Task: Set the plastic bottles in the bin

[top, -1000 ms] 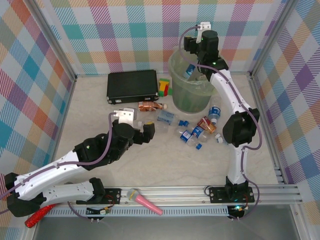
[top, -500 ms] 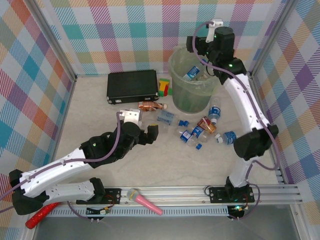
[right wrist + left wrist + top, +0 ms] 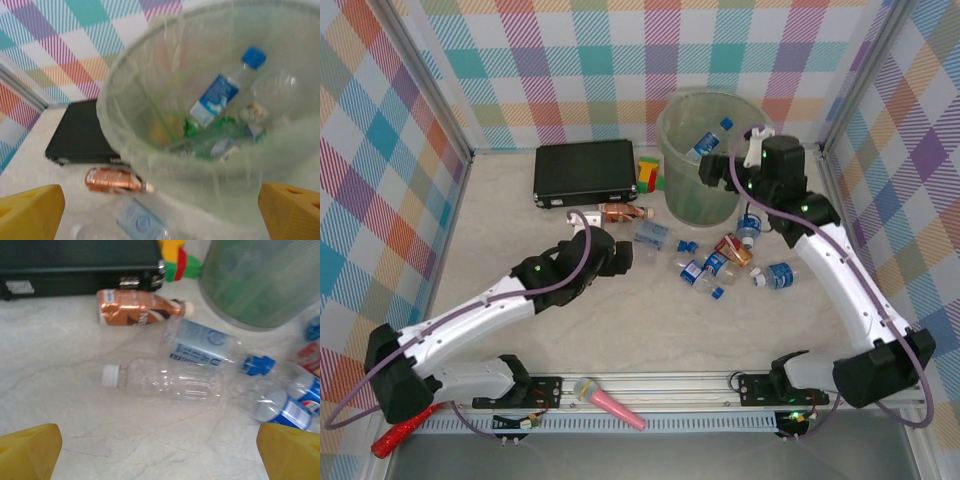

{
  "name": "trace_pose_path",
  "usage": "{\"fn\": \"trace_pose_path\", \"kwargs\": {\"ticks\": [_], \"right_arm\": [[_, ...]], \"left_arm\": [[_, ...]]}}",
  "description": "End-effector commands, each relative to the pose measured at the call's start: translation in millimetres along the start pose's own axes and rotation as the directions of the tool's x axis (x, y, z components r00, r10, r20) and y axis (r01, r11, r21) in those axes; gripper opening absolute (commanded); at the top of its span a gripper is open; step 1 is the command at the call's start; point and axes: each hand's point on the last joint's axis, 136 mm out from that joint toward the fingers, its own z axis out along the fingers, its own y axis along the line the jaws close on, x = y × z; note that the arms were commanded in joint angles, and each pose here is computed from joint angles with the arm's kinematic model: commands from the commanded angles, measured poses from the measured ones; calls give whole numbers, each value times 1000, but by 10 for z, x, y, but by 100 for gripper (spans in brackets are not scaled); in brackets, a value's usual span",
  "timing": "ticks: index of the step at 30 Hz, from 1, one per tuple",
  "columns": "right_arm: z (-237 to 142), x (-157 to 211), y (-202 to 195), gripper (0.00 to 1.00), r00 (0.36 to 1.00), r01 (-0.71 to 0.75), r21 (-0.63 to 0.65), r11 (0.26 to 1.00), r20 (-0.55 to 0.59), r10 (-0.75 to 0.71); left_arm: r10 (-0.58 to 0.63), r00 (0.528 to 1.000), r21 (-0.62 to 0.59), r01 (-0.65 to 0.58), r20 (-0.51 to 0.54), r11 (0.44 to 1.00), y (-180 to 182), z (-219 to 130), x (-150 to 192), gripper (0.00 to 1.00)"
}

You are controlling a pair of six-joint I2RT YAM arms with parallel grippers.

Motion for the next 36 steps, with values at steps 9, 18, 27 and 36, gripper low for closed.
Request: {"fn": "trace_pose_path", "kwargs": {"ticks": [9,18,27,36], "right_arm": [[-320,758,-141,99,989,-94,1,996,-118,94],[-263,1143,-215,99,972,-125,5,992,-198,124],[-123,1545,-152,95,933,-118,-57,991,-348,91],[17,2145,-93,69,839,-114,-81,990,-542,53]], "left_arm": [[-151,987,-8,151,-52,989,-185,405,112,100],[-96,994,-47,93,-52,995,-248,632,13,100],[-73,994,-44,69,-81,997,-315,796,28,100],[-93,992,-13,93,-84,996,-312,711,44,100]]}}
